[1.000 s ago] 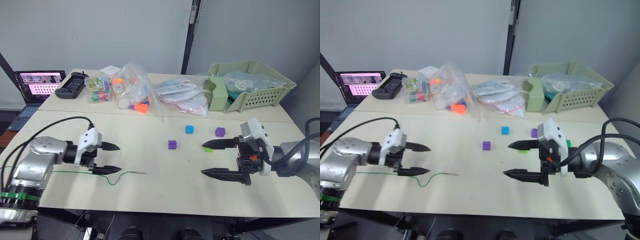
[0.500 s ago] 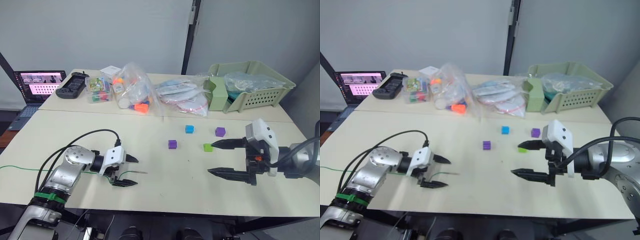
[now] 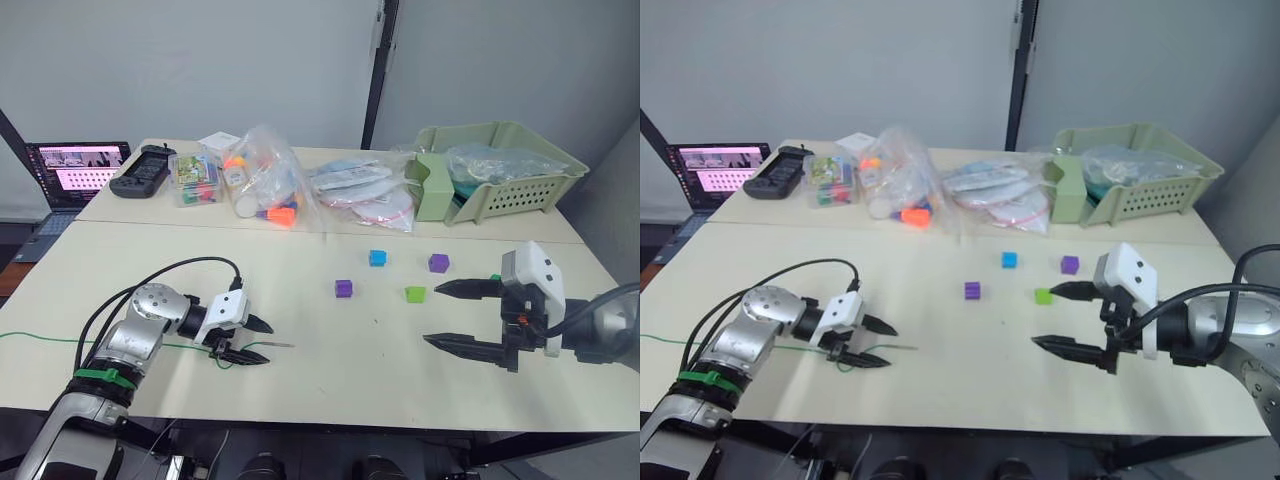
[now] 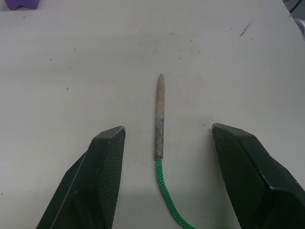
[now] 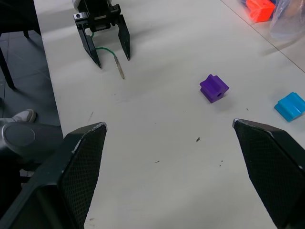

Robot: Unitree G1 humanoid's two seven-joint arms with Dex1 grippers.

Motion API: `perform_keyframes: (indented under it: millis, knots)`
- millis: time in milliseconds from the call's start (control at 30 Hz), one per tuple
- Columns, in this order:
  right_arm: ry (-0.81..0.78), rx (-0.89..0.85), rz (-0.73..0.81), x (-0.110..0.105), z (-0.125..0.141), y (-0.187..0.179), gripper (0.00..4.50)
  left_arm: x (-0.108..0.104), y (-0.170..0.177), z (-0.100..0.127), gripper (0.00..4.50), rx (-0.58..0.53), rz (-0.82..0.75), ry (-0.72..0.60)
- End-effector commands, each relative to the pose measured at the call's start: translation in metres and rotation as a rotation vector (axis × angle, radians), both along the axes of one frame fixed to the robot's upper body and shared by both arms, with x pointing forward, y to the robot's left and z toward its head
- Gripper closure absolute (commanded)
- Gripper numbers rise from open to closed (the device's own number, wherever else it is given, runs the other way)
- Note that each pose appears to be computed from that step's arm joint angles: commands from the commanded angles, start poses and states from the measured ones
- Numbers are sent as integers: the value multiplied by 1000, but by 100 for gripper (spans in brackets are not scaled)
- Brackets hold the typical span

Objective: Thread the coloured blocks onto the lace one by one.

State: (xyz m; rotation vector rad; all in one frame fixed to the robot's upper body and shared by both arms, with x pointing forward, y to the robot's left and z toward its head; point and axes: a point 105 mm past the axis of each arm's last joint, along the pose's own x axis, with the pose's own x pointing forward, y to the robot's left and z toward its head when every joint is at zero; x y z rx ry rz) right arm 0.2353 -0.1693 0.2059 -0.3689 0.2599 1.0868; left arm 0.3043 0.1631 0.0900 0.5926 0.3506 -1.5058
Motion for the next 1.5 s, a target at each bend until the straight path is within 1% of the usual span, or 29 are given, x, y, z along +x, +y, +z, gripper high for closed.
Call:
perform_keyframes:
  millis: [33,67,133,233,267,300,367,400,533,633,700,800,933,1033,1067,1133,1233,1367,1467,1500]
  knots:
    - [-61,-13,3,-2,10,0,0,-1,0,-9,150,35,-14,27]
    - [-66,-16,2,-1,10,-1,0,-1,-1,-10,150,36,-15,30]
    - [-72,-19,0,-1,9,-1,0,-1,-2,-10,201,23,-16,47]
    - [-79,-22,0,-1,8,0,0,-2,-3,-13,296,33,-21,59]
    - [-80,-22,1,-1,8,0,0,-1,-3,-14,350,35,-22,57]
    - [-80,-24,0,-1,7,1,0,0,-5,-15,362,36,-22,55]
    - [-75,-27,-1,-1,5,0,0,0,-5,-16,428,40,-23,54]
    - [-74,-27,-2,-1,5,0,0,0,-5,-16,442,42,-24,54]
    - [-74,-26,-3,-1,5,0,0,0,-5,-16,442,32,-21,61]
    - [-65,-14,-16,-1,2,-1,0,3,-8,-3,442,-43,-5,46]
    - [-53,11,-31,0,-1,-1,0,3,-15,11,442,-106,-15,39]
    - [-41,37,-46,1,-3,0,0,2,-24,24,442,-150,-28,36]
    - [-33,47,-55,0,-9,1,0,1,-41,32,442,-161,-48,9]
    - [-32,53,-70,1,-12,0,0,-2,-60,35,442,-192,-64,2]
    - [-30,52,-74,1,-12,0,0,0,-69,35,442,-208,-50,4]
    - [-29,47,-82,1,-13,-1,0,2,-82,27,442,-190,-36,-14]
    - [-30,46,-88,2,-14,-1,0,5,-90,14,442,-143,-21,-38]
    - [-31,46,-93,2,-15,0,0,4,-110,6,442,-165,-18,-22]
    - [-34,45,-99,2,-15,-1,0,3,-111,-2,442,-128,-32,-24]
    - [-35,44,-100,2,-15,-2,0,3,-108,-4,411,-122,-28,-17]
